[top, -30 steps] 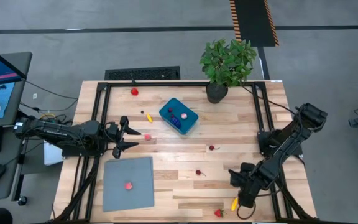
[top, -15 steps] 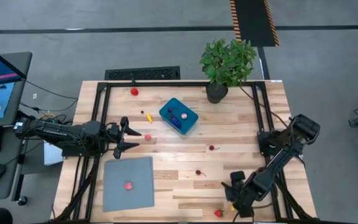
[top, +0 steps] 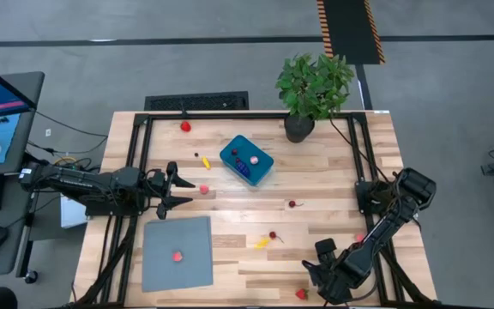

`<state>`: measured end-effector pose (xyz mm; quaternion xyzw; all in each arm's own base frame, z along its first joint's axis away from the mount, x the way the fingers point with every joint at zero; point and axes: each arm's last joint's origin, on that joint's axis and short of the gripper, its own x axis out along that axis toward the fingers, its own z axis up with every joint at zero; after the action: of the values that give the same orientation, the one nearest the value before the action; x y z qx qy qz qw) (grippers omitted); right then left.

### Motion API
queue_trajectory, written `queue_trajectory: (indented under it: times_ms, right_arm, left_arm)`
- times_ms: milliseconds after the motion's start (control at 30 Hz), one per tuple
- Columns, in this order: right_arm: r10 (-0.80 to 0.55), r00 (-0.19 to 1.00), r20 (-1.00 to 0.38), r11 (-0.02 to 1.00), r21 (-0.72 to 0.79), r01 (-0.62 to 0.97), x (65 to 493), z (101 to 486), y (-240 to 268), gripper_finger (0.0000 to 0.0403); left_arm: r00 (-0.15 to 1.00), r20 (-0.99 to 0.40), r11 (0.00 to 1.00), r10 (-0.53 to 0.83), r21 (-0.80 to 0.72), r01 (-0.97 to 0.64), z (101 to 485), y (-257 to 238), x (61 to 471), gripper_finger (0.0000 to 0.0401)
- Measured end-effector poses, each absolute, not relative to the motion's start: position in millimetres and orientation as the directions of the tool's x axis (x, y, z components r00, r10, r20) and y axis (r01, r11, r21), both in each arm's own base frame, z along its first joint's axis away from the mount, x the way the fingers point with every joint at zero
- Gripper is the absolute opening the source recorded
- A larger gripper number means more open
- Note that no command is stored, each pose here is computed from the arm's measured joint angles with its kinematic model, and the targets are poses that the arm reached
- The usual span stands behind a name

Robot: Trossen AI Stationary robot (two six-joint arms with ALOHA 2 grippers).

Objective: Pick and placing Produce into tupperware
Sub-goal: Put the bottom cherry into the container

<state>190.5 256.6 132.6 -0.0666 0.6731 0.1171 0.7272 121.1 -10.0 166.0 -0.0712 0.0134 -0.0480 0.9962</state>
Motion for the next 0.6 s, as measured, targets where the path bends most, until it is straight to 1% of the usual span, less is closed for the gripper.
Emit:
queue_trajectory:
  times_ms: [233,300,400,467,600]
  right_arm:
    - [0.039,0.07,-0.997,0.977,0.023,-0.211,203,133,243,0.0281]
    - [0.022,0.097,-0.995,0.98,0.002,-0.2,210,135,236,0.0281]
    - [-0.043,0.185,-0.982,0.98,-0.078,-0.185,221,140,224,0.0281]
    - [-0.066,0.221,-0.973,0.979,-0.106,-0.174,227,146,216,0.0281]
    - [-0.066,0.242,-0.968,0.98,-0.109,-0.169,235,153,206,0.0281]
  left_arm:
    - [0.995,-0.023,0.984,-0.097,-0.15,0.093,166,-10,121,0.0208]
    - [0.995,-0.023,0.984,-0.097,-0.15,0.092,166,-10,121,0.0208]
    - [0.995,-0.023,0.984,-0.097,-0.15,0.092,166,-10,121,0.0208]
    - [0.995,-0.023,0.984,-0.097,-0.153,0.092,166,-10,121,0.0208]
    - [0.995,-0.025,0.984,-0.097,-0.153,0.092,165,-10,121,0.0208]
